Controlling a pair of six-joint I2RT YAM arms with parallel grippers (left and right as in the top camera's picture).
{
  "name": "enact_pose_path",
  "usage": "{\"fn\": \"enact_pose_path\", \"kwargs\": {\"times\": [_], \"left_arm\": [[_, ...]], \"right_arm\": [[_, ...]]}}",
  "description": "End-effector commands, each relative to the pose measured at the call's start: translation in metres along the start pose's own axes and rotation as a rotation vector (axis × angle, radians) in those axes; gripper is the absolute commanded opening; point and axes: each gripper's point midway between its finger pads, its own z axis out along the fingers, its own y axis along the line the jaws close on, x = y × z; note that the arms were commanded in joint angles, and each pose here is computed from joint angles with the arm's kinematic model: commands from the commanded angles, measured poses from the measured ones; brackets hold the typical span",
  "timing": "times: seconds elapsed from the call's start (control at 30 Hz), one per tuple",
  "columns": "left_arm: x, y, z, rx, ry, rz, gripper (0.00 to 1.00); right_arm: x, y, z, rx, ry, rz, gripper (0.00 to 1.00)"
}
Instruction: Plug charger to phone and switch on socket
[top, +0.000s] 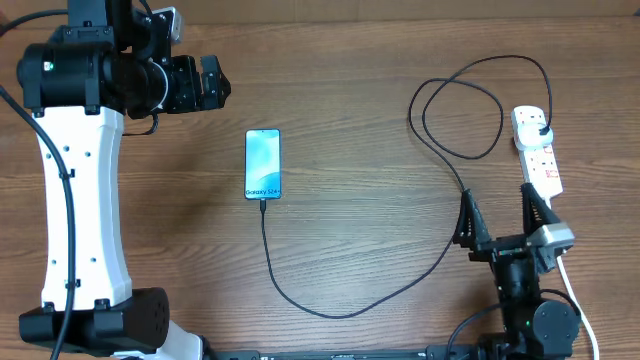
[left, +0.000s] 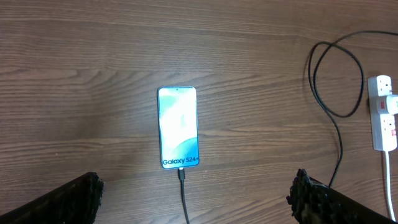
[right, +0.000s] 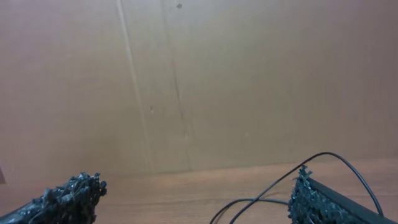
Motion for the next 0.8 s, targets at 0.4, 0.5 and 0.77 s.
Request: {"fn": "enact_pose_path", "kwargs": {"times": [0.4,0.5,0.77], "left_arm": [[-0.002,-0.002,-0.006,0.003,-0.019,-0.002,1.0],[-0.002,-0.002,-0.006,0.003,-0.019,-0.002,1.0],[-0.002,-0.002,-0.006,0.003,-0.019,-0.002,1.0]], "right_arm": [[0.031,-0.013,-0.003,0.05,0.07,0.0,1.0],[0.045,-0.014,-0.005,0.056,0.128,0.008,1.0],[0.076,-0.009,-0.01,0.02,0.261,0.028,1.0]]}}
